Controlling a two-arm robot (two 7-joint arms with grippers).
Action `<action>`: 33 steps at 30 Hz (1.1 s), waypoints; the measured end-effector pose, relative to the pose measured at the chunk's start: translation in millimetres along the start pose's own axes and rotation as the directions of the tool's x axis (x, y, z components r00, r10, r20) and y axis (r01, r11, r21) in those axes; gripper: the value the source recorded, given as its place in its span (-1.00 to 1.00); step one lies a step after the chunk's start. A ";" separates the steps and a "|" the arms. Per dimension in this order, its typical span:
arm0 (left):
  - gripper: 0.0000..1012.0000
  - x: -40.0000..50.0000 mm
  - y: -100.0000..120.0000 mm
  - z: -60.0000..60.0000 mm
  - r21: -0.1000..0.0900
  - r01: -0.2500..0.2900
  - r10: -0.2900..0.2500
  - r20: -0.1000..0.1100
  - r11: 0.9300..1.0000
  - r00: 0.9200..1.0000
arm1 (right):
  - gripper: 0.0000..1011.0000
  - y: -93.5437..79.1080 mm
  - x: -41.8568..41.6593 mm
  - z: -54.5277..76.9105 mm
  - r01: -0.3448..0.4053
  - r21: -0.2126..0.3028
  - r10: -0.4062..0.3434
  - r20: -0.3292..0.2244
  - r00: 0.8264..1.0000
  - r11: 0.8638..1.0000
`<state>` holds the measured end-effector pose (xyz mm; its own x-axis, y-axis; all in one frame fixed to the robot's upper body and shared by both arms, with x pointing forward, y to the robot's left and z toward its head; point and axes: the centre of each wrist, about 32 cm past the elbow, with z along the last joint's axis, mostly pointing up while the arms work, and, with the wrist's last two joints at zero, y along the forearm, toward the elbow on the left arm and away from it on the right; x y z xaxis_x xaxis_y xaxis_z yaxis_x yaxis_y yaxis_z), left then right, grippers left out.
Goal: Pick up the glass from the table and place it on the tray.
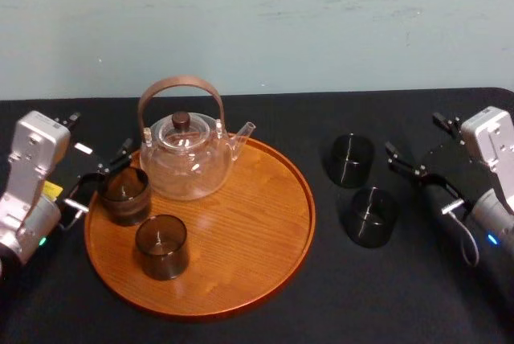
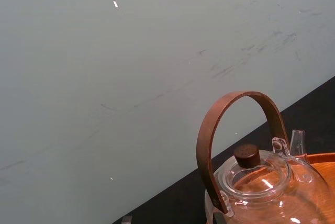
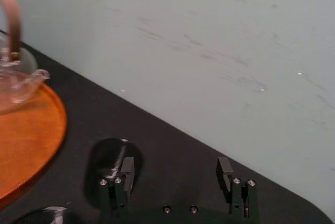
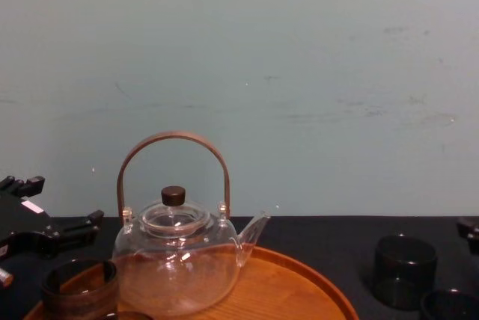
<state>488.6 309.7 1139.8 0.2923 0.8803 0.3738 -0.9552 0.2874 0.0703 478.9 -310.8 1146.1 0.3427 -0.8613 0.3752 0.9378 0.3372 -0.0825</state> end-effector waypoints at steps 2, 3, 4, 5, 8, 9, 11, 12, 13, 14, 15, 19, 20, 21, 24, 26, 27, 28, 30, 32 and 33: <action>0.98 0.0 0.0 0.0 0.000 0.000 0.000 0.000 1.000 1.000 | 0.98 -7.2 -2.1 3.7 -0.026 0.002 0.026 -0.009 1.000 1.000; 0.98 0.0 0.0 0.0 0.000 0.000 0.000 0.000 1.000 1.000 | 0.98 -9.8 -3.2 5.0 -0.034 0.003 0.034 -0.013 0.999 0.999; 0.98 0.0 0.0 0.0 0.000 0.000 0.000 0.000 1.000 1.000 | 0.98 -12.3 -4.3 6.0 -0.042 0.005 0.042 -0.018 0.999 0.999; 0.98 0.0 0.0 0.0 0.000 0.000 0.000 0.000 1.000 1.000 | 0.98 -18.0 -6.8 7.7 -0.056 0.007 0.057 -0.022 0.998 0.998; 0.98 0.0 0.0 0.0 0.000 0.000 0.000 0.000 1.000 1.000 | 0.98 -28.8 -13.2 11.3 -0.082 0.017 0.083 -0.031 0.996 0.996; 0.98 0.0 0.0 0.0 0.000 0.000 0.000 0.000 1.000 1.000 | 0.98 -31.7 -14.7 11.7 -0.088 0.018 0.089 -0.034 0.995 0.996; 0.98 0.0 0.0 0.0 0.000 0.000 0.000 0.000 1.000 1.000 | 0.98 -39.2 -18.9 13.7 -0.106 0.025 0.106 -0.042 0.993 0.994; 0.98 0.0 0.0 0.0 0.000 0.000 0.000 0.000 1.000 1.000 | 0.98 -43.8 -22.0 14.7 -0.117 0.028 0.119 -0.049 0.992 0.993; 0.98 0.0 0.0 0.0 0.000 0.000 0.000 0.000 1.000 1.000 | 0.98 -43.8 -22.0 14.7 -0.117 0.028 0.119 -0.049 0.992 0.993; 0.98 0.0 0.0 0.0 0.000 0.000 0.000 0.000 1.000 1.000 | 0.98 -48.4 -25.2 15.8 -0.131 0.031 0.132 -0.055 0.990 0.991; 0.98 0.0 0.0 0.0 0.000 0.000 0.000 0.000 1.000 1.000 | 0.98 -50.8 -27.0 16.0 -0.138 0.031 0.139 -0.059 0.988 0.990; 0.98 0.0 0.0 0.0 0.000 0.000 0.000 0.000 1.000 1.000 | 0.98 -59.4 -34.4 17.1 -0.167 0.031 0.169 -0.072 0.983 0.985; 0.98 0.0 0.0 0.0 0.000 0.000 0.000 0.000 1.000 1.000 | 0.98 -61.8 -36.7 17.1 -0.180 0.028 0.181 -0.076 0.980 0.983; 0.98 0.0 0.0 0.0 0.000 0.000 0.000 0.000 1.000 1.000 | 0.98 -61.8 -36.7 17.1 -0.180 0.028 0.181 -0.076 0.980 0.983; 0.98 0.0 0.0 0.0 0.000 0.000 0.000 0.000 1.000 1.000 | 0.98 -64.8 -40.6 16.4 -0.197 0.013 0.197 -0.079 0.977 0.980; 0.98 0.0 0.0 0.0 0.000 0.000 0.000 0.000 1.000 1.000 | 0.98 -66.1 -43.6 14.9 -0.208 -0.001 0.208 -0.080 0.975 0.978; 0.98 0.0 0.0 0.0 0.000 0.000 0.000 0.000 1.000 1.000 | 0.98 -66.5 -45.3 13.9 -0.216 -0.008 0.214 -0.082 0.973 0.976; 0.98 0.0 0.0 0.0 0.000 0.000 0.000 0.000 1.000 1.000 | 0.98 -66.7 -46.1 13.1 -0.218 -0.012 0.217 -0.084 0.973 0.976; 0.98 0.0 0.0 0.0 0.000 0.000 0.000 0.000 1.000 1.000 | 0.98 -66.9 -47.8 11.2 -0.225 -0.020 0.223 -0.089 0.971 0.974; 0.98 0.0 0.0 0.0 0.000 0.000 0.000 0.000 1.000 1.000 | 0.98 -67.0 -48.6 10.0 -0.228 -0.024 0.225 -0.093 0.970 0.973; 0.98 0.0 0.0 0.0 0.000 0.000 0.000 0.000 1.000 1.000 | 0.98 -67.1 -48.8 8.7 -0.228 -0.027 0.224 -0.098 0.970 0.973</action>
<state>488.7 309.7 1139.8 0.2923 0.8803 0.3737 -0.9553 0.2873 0.0702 398.8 -288.1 1141.3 0.5480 -0.7966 0.2551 0.8363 0.5143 -0.1903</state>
